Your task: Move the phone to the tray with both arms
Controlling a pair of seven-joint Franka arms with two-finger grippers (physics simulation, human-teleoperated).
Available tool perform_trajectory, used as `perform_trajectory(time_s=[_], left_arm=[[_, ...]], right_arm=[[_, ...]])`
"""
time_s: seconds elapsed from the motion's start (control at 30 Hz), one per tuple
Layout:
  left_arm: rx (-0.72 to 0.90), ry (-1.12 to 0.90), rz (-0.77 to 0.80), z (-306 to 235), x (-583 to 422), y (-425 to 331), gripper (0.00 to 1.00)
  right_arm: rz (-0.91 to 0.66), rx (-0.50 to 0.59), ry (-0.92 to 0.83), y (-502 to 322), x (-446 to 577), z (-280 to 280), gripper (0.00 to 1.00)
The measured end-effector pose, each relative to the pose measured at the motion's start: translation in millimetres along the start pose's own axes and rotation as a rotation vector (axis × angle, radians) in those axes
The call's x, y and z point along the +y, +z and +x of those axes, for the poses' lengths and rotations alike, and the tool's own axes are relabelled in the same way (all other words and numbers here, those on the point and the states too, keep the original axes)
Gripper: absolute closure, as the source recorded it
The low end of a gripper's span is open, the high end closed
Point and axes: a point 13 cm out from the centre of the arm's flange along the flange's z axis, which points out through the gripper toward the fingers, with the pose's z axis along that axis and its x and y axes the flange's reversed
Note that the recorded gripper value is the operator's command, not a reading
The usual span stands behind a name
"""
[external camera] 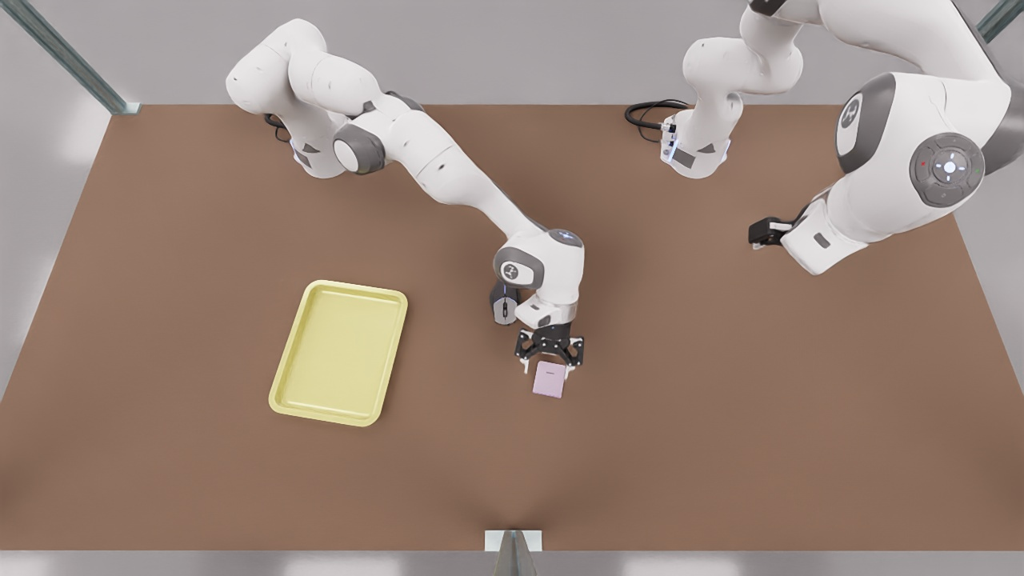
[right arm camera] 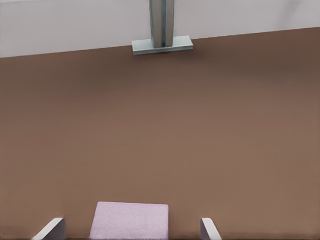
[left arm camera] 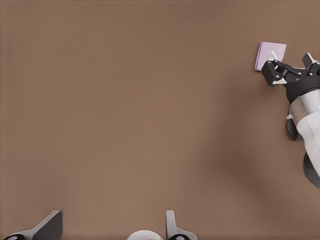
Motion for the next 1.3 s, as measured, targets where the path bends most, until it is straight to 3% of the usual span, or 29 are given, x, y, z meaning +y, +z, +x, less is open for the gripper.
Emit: perform_trajectory(time_s=[0.43,1.3], left_arm=[[0.014,0.004,-0.006,-2.6,-0.3,5.9,0.0],[0.009,0.009,-0.002,-3.7,-2.0,5.2,0.0]], right_arm=[[-0.086,0.029,-0.193,29.8,9.8,37.7,0.0],[-0.141,0.051,-0.362,48.4,-0.6,24.0,0.0]])
